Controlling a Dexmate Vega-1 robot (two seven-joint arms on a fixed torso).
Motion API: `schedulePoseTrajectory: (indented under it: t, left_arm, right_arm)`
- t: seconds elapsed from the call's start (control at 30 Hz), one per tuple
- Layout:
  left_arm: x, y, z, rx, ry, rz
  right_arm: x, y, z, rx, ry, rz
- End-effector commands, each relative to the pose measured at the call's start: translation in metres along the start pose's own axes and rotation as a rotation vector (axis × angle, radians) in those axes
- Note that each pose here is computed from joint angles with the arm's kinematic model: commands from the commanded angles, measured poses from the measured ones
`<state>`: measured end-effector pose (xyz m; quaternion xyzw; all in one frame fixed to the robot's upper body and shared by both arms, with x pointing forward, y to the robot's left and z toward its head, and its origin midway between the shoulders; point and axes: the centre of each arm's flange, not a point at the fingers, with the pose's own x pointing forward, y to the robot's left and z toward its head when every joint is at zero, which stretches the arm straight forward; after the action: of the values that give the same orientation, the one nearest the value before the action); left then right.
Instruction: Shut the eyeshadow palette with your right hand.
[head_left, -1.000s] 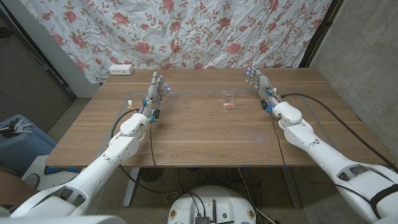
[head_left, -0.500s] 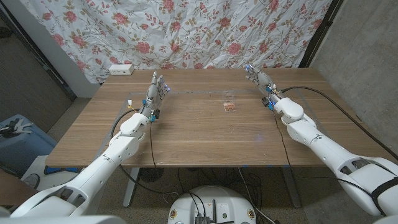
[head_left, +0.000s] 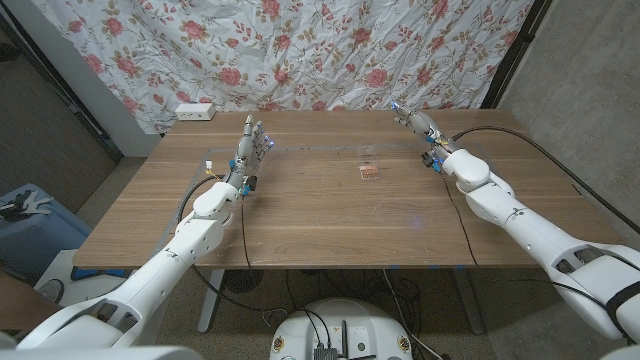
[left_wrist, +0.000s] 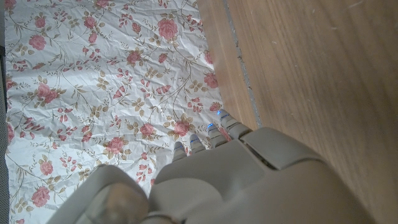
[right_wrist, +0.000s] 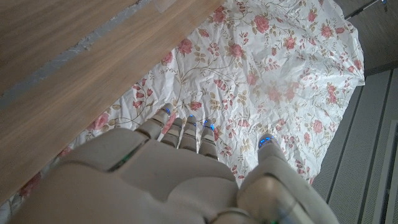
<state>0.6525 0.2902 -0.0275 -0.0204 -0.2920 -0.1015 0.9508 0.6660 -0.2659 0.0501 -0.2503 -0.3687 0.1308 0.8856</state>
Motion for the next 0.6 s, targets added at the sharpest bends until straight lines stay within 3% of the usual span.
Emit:
schedulePoseTrajectory:
  t: [0.03,0.6]
  left_arm:
    - [0.000,0.000,0.000,0.000,0.000,0.000]
    - [0.000,0.000,0.000,0.000,0.000,0.000]
  right_arm:
    - [0.008,-0.001,0.012,-0.162,0.063,0.053]
    - [0.017,0.003,0.023,-0.358,0.084,0.106]
